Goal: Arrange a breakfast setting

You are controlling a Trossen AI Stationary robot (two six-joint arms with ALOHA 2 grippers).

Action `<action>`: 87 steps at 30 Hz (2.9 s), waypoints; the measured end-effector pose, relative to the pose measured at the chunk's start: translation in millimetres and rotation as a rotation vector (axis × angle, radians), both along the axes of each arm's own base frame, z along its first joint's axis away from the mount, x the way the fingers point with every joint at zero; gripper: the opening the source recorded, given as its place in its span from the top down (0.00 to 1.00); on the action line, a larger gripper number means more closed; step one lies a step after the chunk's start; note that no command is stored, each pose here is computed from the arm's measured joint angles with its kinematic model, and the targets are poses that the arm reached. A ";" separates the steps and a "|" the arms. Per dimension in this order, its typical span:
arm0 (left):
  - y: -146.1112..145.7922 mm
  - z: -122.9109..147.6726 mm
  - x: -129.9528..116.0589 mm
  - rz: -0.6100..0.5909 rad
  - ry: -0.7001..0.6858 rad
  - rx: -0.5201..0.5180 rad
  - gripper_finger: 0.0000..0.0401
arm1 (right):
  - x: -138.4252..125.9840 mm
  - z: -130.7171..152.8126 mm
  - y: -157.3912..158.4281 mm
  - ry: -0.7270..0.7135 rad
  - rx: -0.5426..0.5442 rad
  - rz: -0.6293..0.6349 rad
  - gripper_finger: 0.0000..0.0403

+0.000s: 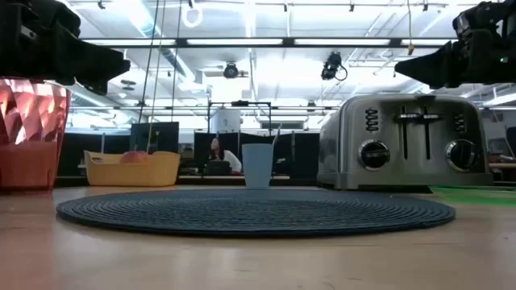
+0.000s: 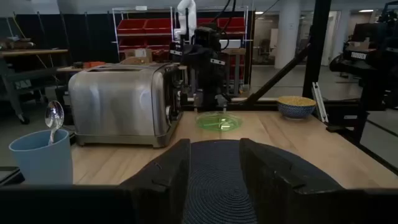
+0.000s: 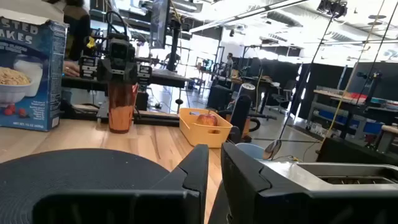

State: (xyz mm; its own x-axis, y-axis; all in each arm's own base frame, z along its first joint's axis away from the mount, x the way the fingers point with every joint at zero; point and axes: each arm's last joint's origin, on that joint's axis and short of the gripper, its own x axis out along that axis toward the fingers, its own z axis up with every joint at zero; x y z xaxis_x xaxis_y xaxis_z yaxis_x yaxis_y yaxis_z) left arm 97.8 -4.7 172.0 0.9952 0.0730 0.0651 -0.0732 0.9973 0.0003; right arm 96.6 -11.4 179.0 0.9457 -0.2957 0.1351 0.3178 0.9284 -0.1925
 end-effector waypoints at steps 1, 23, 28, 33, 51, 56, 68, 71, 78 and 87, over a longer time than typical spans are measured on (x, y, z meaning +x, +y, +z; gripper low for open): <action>0.0 -0.1 0.0 0.000 0.001 0.000 0.63 | 0.0 0.0 0.0 0.000 0.000 0.000 0.86; 0.0 -0.1 0.0 0.000 0.001 0.000 0.63 | 0.0 0.0 0.0 0.000 0.000 0.000 0.86; 0.0 -0.1 0.0 0.000 0.000 0.000 0.63 | 0.0 0.0 0.0 0.000 0.000 0.000 0.86; 0.0 -0.1 0.0 0.000 0.000 0.000 0.63 | 0.0 0.0 0.0 0.000 0.000 0.000 0.86; 0.0 -0.1 0.0 0.000 0.000 0.000 0.63 | 0.0 0.0 0.0 0.000 0.000 0.000 0.86; 0.0 0.0 0.0 0.000 0.000 0.000 0.63 | 0.0 0.0 0.0 0.000 0.000 0.000 0.86; 0.0 2.4 -0.2 -0.002 -0.027 -0.027 0.63 | 0.0 0.0 0.0 0.000 0.000 0.000 0.86; 0.0 3.2 -0.3 -0.006 -0.039 -0.077 0.63 | 0.0 0.0 0.0 0.000 0.000 0.000 0.86; 1.2 3.2 -0.4 0.024 -0.053 -0.207 0.63 | 0.0 0.0 0.0 0.000 0.000 0.000 0.86; 2.1 8.9 -1.3 0.048 -0.081 -0.220 0.63 | 0.0 0.0 0.0 0.000 0.000 0.000 0.86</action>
